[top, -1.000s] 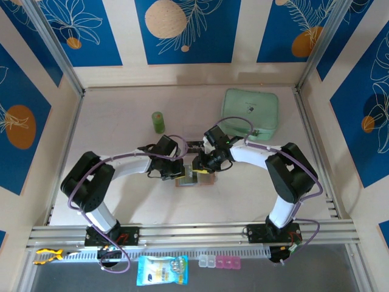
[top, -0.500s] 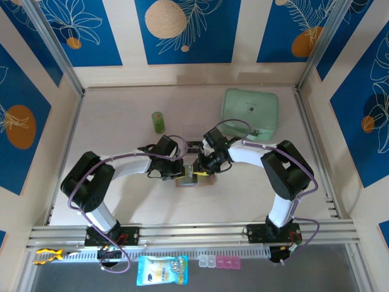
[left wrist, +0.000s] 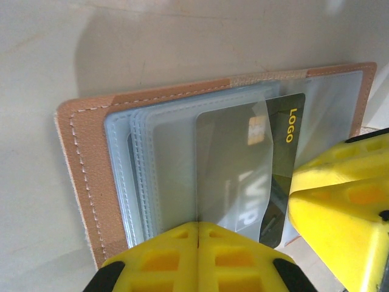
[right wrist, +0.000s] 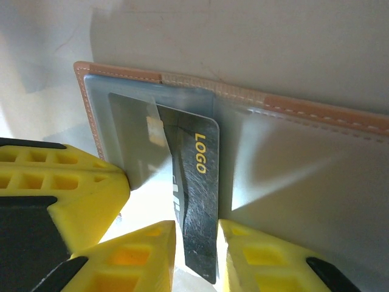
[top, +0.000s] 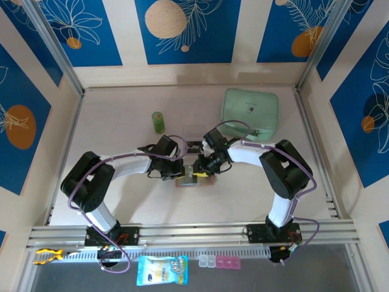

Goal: Take the credit cards out of the card holder

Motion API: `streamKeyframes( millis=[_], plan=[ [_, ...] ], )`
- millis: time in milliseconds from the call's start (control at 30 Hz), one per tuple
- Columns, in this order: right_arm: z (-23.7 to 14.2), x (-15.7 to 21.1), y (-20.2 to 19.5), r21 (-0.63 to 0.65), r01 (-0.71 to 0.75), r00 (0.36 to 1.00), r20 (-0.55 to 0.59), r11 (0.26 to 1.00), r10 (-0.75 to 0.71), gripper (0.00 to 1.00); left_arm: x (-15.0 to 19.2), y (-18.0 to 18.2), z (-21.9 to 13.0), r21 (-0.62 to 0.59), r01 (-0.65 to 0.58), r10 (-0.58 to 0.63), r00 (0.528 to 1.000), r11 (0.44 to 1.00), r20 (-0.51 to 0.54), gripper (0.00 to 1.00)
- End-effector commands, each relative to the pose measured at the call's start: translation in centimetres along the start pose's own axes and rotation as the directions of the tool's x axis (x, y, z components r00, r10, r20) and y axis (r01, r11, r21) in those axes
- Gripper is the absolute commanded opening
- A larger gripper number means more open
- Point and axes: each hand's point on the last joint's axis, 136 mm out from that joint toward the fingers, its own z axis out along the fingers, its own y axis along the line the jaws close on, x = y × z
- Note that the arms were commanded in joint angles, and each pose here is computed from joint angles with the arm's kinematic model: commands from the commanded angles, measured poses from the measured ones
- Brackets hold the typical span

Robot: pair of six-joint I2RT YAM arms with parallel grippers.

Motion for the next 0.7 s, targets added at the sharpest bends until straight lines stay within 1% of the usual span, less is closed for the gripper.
streamKeyframes(
  millis=[0, 167, 433, 667],
  plan=[
    [-0.2, 0.4, 1.0, -0.07, -0.005, 1.0, -0.02, 0.998, 0.003, 0.26, 1.0, 1.6, 0.7, -0.058, 0.019, -0.021, 0.999, 0.998, -0.031, 0.05],
    [-0.5, 0.3, 1.4, -0.111, -0.011, 1.0, -0.017, 0.994, 0.009, 0.25, 1.0, 1.6, 0.7, -0.058, 0.02, -0.022, 0.999, 0.998, -0.031, 0.05],
    [0.8, 0.5, -0.7, -0.075, -0.048, 0.998, -0.039, 0.996, 0.045, 0.25, 1.2, 1.8, 0.8, -0.068, 0.02, -0.023, 0.999, 0.997, -0.035, 0.05],
    [0.7, 0.6, 0.0, -0.118, -0.04, 0.999, -0.037, 0.992, 0.036, 0.25, 1.2, 2.0, 0.8, -0.07, 0.025, -0.027, 0.999, 0.997, -0.035, 0.05]
  ],
)
